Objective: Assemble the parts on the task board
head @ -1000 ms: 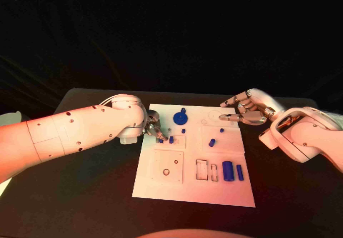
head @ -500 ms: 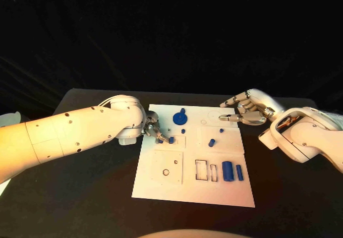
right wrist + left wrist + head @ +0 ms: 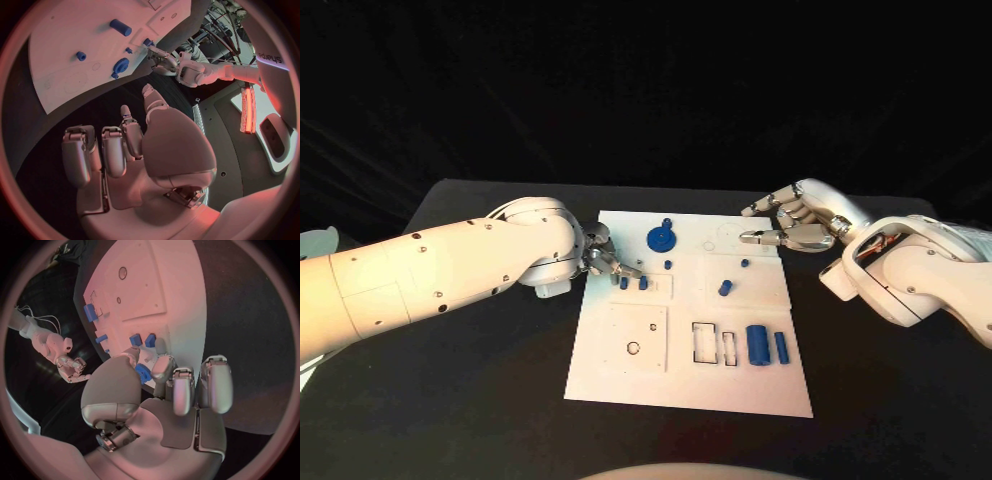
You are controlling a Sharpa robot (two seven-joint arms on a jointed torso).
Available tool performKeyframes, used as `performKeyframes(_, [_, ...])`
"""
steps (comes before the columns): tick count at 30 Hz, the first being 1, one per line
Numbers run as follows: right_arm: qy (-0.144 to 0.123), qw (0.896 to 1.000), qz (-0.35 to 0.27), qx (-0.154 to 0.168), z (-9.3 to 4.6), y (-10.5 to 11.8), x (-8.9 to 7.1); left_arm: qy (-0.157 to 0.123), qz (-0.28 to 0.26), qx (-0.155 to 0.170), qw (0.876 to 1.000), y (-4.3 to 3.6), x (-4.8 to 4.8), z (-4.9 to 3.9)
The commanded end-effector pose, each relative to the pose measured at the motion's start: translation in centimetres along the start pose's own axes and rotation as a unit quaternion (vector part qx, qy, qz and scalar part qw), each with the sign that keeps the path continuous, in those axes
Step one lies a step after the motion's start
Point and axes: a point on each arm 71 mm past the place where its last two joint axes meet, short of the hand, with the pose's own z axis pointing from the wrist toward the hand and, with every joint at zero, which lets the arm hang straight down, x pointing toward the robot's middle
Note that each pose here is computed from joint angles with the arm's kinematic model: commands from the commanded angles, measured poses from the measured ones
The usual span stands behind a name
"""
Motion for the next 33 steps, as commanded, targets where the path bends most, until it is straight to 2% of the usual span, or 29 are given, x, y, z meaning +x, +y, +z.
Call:
performKeyframes(1, [0.007,1.000,-0.001,-0.003,0.0,0.0,0.1,-0.023,-0.081,0.029,0.996,-0.24,-0.38,-0.16])
performKeyframes(6, [0.007,1.000,-0.002,-0.002,0.0,0.0,0.1,-0.039,-0.143,0.063,0.987,-0.16,-0.87,-0.21])
performKeyframes(10, [0.007,1.000,-0.002,-0.001,0.0,-0.1,0.1,-0.072,-0.176,0.096,0.977,-0.23,-1.53,-0.33])
performKeyframes(14, [0.007,1.000,-0.001,-0.001,0.0,-0.1,0.2,-0.114,-0.174,0.144,0.967,-0.87,-2.17,-0.60])
performKeyframes(16, [0.008,1.000,0.000,0.000,0.0,-0.2,0.3,-0.136,-0.158,0.171,0.963,-1.42,-2.41,-0.77])
performKeyframes(19, [0.009,1.000,0.000,0.000,-0.1,-0.2,0.4,-0.165,-0.111,0.215,0.956,-2.64,-2.47,-0.98])
performKeyframes(20, [0.009,1.000,0.001,0.000,-0.1,-0.2,0.4,-0.175,-0.083,0.237,0.952,-3.36,-2.28,-1.03])
performKeyframes(23, [0.009,1.000,0.001,0.000,-0.1,-0.2,0.5,-0.185,-0.032,0.267,0.945,-4.58,-1.66,-0.96])
performKeyframes(27, [0.007,1.000,0.001,-0.001,0.0,-0.2,0.5,-0.194,0.028,0.288,0.937,-5.87,-0.77,-0.64])
performKeyframes(33, [-0.002,1.000,0.001,-0.004,0.0,-0.1,0.4,-0.199,0.089,0.290,0.932,-6.71,0.15,0.13])
